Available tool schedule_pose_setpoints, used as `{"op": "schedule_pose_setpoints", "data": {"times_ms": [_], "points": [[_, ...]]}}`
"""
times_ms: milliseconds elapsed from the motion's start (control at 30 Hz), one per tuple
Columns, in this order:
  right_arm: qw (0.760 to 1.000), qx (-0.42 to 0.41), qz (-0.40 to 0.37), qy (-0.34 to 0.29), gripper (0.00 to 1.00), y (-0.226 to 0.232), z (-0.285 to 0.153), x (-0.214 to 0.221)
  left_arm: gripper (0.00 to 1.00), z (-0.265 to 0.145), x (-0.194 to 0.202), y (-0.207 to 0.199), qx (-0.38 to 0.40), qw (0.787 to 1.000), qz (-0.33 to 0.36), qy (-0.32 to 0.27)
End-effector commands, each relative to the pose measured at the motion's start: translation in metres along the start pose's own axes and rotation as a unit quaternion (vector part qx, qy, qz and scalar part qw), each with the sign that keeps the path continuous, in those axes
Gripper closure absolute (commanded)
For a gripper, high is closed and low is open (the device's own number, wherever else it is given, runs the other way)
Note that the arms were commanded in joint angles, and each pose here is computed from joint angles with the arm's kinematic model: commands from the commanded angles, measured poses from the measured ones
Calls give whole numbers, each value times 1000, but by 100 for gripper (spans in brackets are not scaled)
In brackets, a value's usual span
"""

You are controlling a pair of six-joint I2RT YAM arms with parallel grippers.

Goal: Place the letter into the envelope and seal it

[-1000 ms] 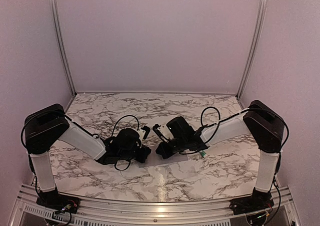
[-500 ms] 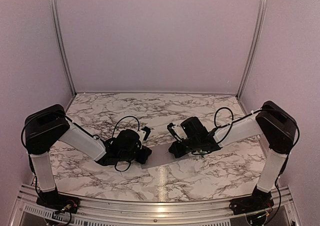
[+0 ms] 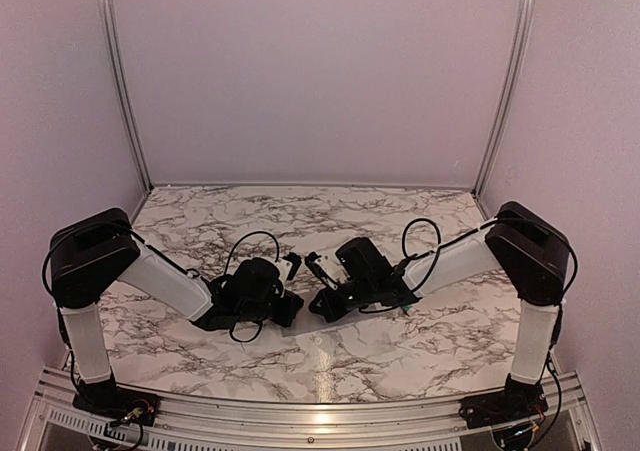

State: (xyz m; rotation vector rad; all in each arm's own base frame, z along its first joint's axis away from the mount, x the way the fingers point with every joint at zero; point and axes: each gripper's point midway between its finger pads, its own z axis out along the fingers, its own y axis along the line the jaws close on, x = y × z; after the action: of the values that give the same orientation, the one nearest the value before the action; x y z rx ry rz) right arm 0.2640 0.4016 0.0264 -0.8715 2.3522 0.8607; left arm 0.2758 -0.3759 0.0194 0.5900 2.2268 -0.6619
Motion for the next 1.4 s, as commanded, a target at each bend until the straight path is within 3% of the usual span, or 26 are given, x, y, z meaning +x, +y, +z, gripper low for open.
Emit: {"op": "schedule_pose_setpoints", "data": {"times_ms": [0,433,900,1367], "points": [[1000,-11,1,11,98,6,5,4,96,5,28,4,-10,999,3,47],[999,37,6,5,98,-14,-34,9,96,3,25,6,-15,999,6,41],[1000,-24,-11,5,98,20,-4,-12,96,4,25,4,-11,999,6,42],[998,45,44,0,99,-46,-21,12,97,2,25,5,-14,999,7,40]]}}
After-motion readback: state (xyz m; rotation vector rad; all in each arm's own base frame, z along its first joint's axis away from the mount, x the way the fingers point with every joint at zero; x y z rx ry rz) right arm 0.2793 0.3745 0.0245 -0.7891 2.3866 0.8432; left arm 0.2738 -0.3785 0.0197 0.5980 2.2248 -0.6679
